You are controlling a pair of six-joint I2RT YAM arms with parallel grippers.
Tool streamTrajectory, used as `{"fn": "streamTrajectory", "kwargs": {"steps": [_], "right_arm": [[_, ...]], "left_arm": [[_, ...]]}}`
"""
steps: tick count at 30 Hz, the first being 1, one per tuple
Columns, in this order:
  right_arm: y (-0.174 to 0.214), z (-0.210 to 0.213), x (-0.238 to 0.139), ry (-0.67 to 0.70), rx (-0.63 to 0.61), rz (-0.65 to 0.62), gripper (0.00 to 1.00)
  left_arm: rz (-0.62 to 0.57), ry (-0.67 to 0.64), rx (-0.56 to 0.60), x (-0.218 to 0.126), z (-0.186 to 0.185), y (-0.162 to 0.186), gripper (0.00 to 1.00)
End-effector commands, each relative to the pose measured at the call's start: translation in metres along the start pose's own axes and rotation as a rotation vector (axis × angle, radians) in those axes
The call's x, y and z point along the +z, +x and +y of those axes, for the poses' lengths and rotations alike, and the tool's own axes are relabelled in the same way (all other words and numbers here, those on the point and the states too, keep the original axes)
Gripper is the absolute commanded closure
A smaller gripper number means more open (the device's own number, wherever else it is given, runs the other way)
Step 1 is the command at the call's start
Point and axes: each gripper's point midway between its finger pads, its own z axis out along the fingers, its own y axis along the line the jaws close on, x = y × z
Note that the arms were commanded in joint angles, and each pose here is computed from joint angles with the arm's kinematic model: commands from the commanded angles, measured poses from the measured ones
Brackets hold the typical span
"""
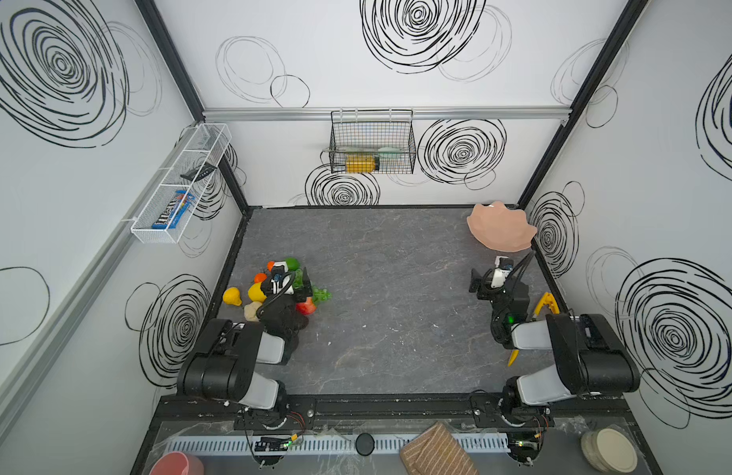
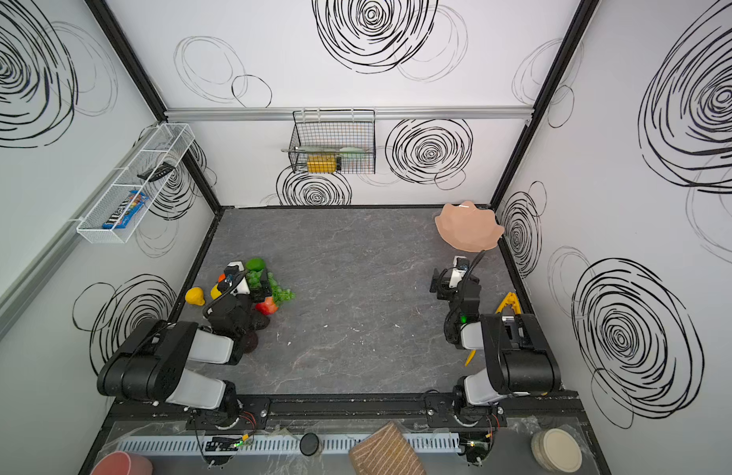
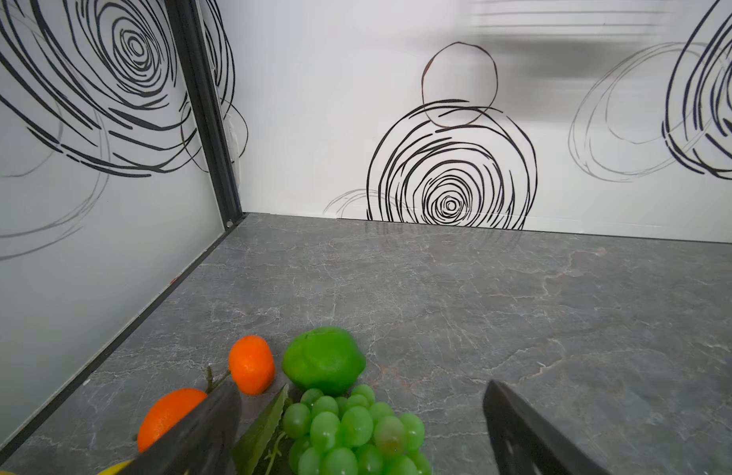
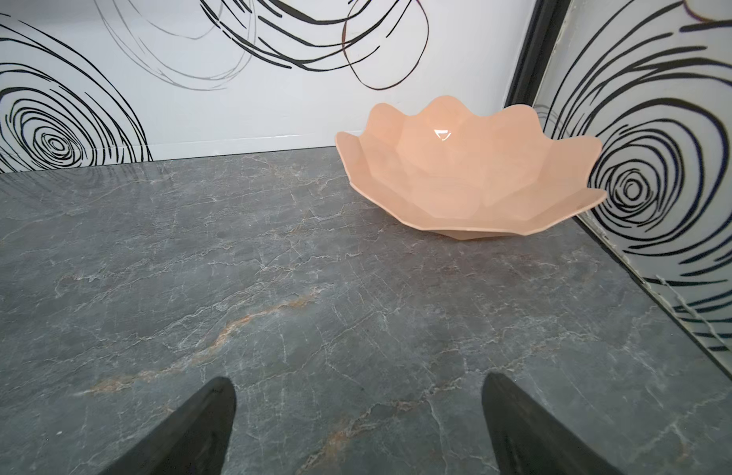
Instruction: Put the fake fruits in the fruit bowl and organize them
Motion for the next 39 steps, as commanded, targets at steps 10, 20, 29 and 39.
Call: {"fn": "streamTrajectory", "kwargs": {"steps": [10,20,29,39], "right_arm": [[-0.016,0.002,0.004,-0.004,-0.010,-0.044,0.03],[-0.017,0.002,0.003,-0.005,-0.009,-0.046,0.03],[-0.020,0.009,0.004,-0.045,-0.025,-0.048,0.03],[-0.047,0.026,-0.016,-0.075,-0.096,-0.091,0.03]], "left_arm": [[-0.073,0.088,-0.017,0.003,-0.008,-0.020,0.04],[-0.076,0.093,-0.019,0.003,-0.009,-0.021,0.04],[-0.073,0.188,0.026,0.000,-0.025,-0.020,0.04],[-0.268,0.140,0.003,-0.052,-0.014,-0.053,0.04]]}}
